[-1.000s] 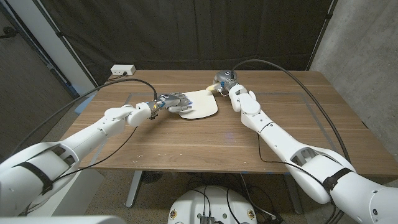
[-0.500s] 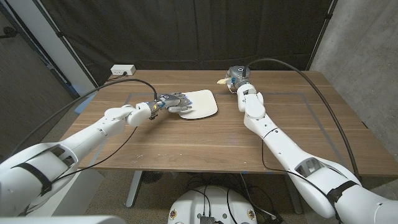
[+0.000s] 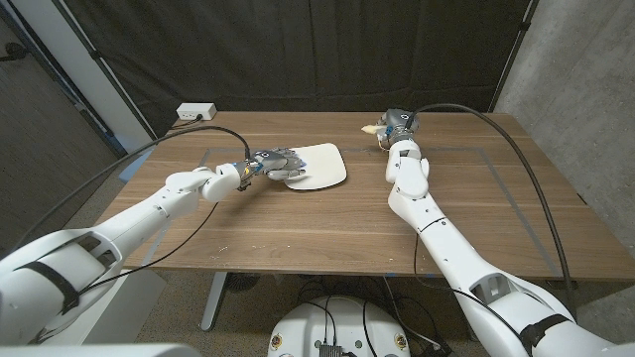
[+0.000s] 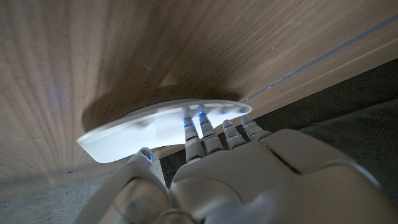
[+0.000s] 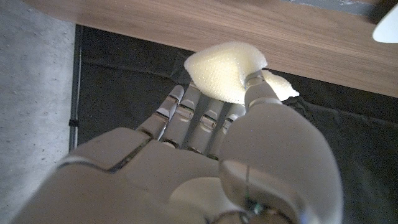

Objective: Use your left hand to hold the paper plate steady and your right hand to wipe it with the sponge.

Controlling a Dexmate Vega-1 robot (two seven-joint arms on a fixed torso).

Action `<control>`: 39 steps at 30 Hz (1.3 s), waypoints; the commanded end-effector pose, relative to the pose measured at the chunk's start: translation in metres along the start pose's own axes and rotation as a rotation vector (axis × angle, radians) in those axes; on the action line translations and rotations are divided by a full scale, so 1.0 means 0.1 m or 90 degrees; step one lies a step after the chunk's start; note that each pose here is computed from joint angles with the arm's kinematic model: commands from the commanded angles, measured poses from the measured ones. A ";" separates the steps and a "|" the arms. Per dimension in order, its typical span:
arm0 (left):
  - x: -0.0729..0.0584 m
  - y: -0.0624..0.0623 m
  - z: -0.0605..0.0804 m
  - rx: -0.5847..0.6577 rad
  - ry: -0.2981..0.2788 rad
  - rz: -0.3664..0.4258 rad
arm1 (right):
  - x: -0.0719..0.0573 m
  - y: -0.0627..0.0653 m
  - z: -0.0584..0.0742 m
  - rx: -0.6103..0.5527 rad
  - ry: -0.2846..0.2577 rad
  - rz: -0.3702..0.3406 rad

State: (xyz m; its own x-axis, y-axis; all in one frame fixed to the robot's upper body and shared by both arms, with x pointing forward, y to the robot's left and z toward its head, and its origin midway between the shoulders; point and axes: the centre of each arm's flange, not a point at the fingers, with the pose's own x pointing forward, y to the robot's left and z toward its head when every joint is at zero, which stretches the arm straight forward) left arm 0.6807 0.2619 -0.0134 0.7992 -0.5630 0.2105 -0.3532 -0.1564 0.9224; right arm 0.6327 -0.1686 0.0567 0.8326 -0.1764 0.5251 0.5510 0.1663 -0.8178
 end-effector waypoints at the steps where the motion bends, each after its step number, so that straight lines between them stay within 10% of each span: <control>1: -0.02 0.03 -0.03 -0.012 0.003 0.002 | -0.14 0.09 -0.27 0.113 0.084 0.028; 39: -0.11 0.32 0.05 -0.146 -0.041 0.162 | -0.30 0.46 -0.33 0.145 0.175 0.117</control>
State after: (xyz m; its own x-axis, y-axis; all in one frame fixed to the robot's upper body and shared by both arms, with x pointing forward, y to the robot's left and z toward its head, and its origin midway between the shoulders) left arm 0.6667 0.2597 0.0024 0.7233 -0.6030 0.3365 -0.4138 0.0117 0.9103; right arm 0.6277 -0.1906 0.0028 0.8732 -0.3680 0.3195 0.4620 0.4164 -0.7830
